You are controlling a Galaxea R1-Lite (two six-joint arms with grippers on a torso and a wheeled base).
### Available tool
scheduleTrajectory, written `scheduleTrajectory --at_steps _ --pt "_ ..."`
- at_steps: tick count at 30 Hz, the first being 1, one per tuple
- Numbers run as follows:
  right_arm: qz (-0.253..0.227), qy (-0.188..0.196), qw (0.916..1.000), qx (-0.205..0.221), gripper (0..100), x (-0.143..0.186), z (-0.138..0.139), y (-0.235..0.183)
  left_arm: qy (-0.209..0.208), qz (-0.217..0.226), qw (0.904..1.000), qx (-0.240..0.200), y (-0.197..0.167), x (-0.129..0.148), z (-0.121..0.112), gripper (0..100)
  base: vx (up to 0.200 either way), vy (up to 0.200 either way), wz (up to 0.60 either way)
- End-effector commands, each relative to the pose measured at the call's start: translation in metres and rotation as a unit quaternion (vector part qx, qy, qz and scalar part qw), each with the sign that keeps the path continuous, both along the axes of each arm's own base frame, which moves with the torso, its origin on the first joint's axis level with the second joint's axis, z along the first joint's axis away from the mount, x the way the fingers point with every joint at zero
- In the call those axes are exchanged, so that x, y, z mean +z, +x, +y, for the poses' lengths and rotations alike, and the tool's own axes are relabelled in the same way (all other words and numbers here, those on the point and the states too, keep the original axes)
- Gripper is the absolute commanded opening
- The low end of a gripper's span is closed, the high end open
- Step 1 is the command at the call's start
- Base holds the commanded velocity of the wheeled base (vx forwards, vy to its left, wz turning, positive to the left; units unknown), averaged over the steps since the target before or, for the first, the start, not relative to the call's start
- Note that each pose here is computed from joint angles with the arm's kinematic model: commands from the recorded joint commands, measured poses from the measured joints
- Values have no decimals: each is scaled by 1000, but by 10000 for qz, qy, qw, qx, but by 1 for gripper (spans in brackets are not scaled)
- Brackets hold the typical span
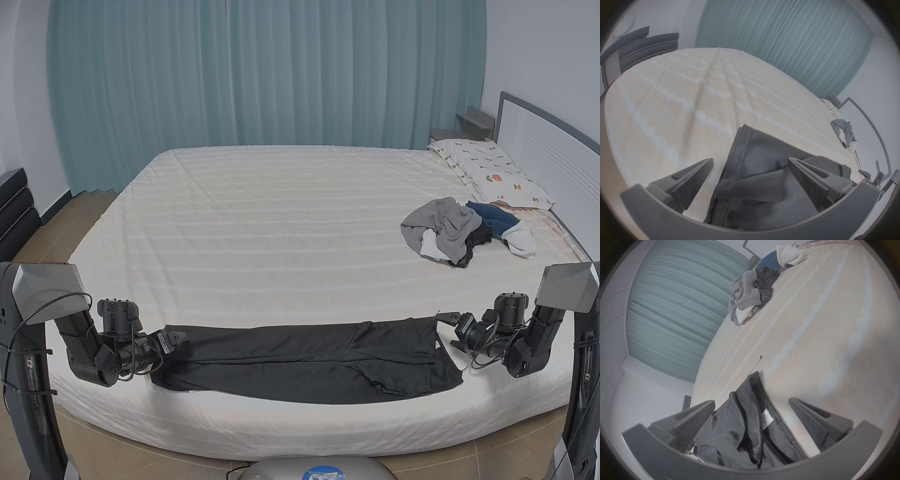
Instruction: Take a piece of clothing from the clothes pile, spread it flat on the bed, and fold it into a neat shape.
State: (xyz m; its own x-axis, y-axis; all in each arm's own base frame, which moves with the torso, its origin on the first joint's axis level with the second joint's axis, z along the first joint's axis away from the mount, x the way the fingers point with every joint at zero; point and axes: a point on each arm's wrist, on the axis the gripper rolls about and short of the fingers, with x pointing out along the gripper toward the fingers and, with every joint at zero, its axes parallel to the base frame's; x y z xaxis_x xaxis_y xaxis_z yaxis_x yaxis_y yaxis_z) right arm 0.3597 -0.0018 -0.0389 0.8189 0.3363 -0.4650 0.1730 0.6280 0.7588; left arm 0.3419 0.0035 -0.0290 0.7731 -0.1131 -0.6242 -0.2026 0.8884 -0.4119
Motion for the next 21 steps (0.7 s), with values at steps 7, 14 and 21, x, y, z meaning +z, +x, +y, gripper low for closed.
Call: scheduleTrajectory --at_steps 7,14,21 --pt "16 2 10000 -3 100 -1 0 0 17 223 9996 -179 -6 -12 -12 100 0 0 0" --pt "16 2 10000 -3 100 -1 0 0 4 173 9997 -148 -4 -10 -12 0 0 0 0" --pt "16 2 10000 -3 100 -2 0 0 -8 175 9998 -115 -5 -9 -10 0 0 0 0"
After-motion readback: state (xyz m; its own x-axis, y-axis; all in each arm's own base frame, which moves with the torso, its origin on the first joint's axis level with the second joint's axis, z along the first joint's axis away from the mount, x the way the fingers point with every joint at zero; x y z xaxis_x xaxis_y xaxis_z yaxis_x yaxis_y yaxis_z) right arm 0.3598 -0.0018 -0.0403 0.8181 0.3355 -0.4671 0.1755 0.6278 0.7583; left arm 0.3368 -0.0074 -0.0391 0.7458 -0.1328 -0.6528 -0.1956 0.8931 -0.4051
